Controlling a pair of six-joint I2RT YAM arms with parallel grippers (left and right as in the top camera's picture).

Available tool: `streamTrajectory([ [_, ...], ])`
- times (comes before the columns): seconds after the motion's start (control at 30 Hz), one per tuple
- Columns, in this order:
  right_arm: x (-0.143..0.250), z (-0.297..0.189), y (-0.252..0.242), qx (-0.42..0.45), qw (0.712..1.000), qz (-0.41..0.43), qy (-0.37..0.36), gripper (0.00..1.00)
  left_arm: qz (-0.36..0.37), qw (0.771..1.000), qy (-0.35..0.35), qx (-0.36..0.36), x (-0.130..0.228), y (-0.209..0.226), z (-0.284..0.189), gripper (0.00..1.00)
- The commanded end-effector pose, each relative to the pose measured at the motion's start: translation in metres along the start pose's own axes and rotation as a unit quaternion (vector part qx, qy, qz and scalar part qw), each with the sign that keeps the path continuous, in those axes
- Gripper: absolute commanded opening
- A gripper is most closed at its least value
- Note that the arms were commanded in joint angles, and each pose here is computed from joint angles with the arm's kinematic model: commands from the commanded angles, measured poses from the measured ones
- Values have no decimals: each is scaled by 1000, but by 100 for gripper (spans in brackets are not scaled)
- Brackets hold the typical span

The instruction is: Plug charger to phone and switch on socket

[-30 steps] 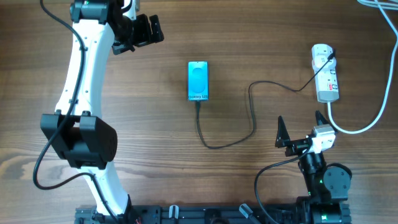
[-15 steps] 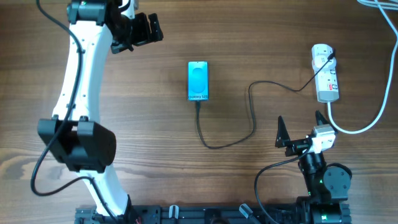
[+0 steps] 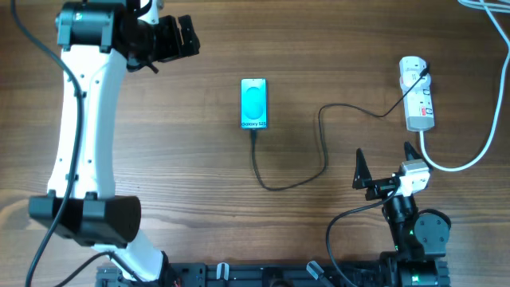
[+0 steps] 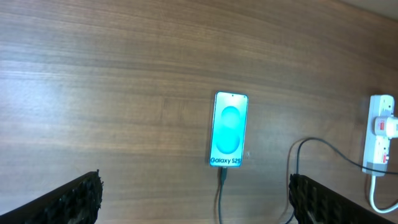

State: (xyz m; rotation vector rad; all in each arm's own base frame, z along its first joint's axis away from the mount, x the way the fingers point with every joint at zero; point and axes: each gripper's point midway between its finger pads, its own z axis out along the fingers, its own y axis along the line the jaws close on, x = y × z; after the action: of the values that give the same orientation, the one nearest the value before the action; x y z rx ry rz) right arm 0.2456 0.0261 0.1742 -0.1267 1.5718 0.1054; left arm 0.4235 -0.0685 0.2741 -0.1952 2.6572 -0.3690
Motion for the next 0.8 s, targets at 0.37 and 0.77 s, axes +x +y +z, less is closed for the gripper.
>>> streamTrajectory([
  [0.37,-3,-1,-2,5,1000,-7,-7,100,-5,1000,-1,-10,27,3,-49,100],
  [0.77,-3,-1,-2,6,1000,-7,-7,100,6,1000,-29,-2,44,12,-31,100],
])
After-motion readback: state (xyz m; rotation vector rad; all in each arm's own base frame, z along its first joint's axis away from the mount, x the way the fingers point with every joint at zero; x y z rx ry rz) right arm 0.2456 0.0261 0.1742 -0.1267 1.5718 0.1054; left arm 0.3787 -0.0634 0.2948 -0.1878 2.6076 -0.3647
